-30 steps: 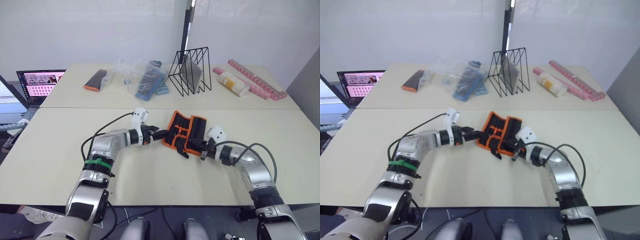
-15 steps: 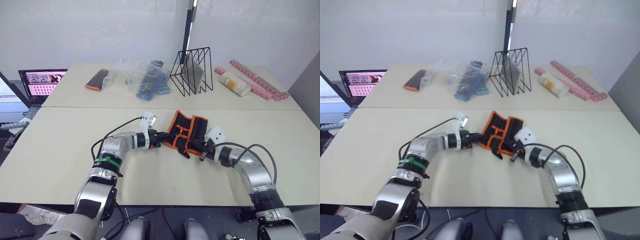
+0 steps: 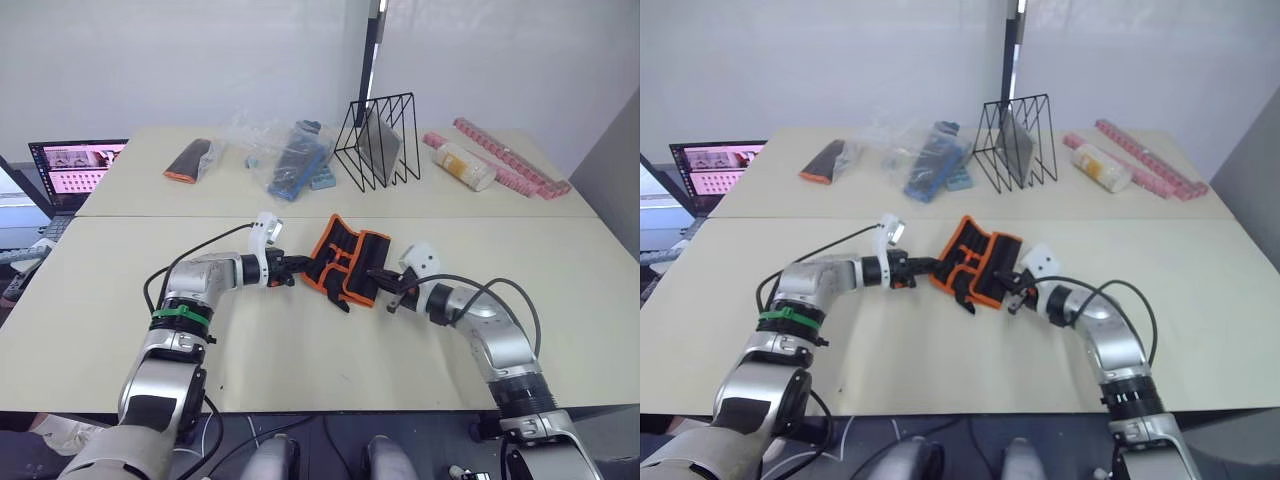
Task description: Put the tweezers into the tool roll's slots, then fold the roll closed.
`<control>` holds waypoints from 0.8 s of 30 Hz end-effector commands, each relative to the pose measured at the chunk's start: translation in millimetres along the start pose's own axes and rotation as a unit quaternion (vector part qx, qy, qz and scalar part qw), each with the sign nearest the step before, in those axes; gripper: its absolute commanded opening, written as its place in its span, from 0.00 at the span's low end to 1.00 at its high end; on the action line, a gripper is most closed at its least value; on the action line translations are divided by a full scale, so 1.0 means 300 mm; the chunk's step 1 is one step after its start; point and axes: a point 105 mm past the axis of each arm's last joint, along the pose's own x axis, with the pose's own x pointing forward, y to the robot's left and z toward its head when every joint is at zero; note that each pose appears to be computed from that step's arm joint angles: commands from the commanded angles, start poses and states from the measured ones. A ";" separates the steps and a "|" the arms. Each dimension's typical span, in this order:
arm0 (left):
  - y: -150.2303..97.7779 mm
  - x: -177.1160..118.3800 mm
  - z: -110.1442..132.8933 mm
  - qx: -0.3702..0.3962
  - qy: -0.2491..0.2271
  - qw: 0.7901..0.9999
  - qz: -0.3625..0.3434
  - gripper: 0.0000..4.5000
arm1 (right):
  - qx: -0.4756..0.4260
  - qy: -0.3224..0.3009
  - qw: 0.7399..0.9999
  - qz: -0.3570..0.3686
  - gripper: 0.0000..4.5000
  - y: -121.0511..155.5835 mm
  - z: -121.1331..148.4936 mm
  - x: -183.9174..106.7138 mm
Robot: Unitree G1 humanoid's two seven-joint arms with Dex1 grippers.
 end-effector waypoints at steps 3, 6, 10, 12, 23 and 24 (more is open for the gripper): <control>-0.043 0.011 0.088 0.066 0.006 0.998 -0.022 0.01 | -0.008 -0.026 1.000 0.008 0.00 0.007 0.035 0.038; -0.073 0.038 0.116 0.081 0.004 0.996 -0.037 0.01 | -0.009 -0.008 1.000 0.006 0.00 -0.001 0.007 0.057; -0.131 0.073 0.156 0.094 -0.006 0.993 -0.069 0.01 | -0.013 0.041 0.999 -0.005 0.00 -0.020 -0.066 0.059; -0.153 0.083 0.163 0.106 -0.005 0.991 -0.080 0.01 | -0.014 0.046 0.999 -0.009 0.00 -0.022 -0.078 0.058; -0.291 0.185 0.048 0.231 0.072 0.961 -0.138 0.01 | 0.015 0.011 0.999 -0.038 0.00 -0.057 -0.064 0.018; -0.292 0.187 0.041 0.235 0.076 0.959 -0.137 0.01 | 0.016 0.010 0.999 -0.040 0.00 -0.063 -0.063 0.008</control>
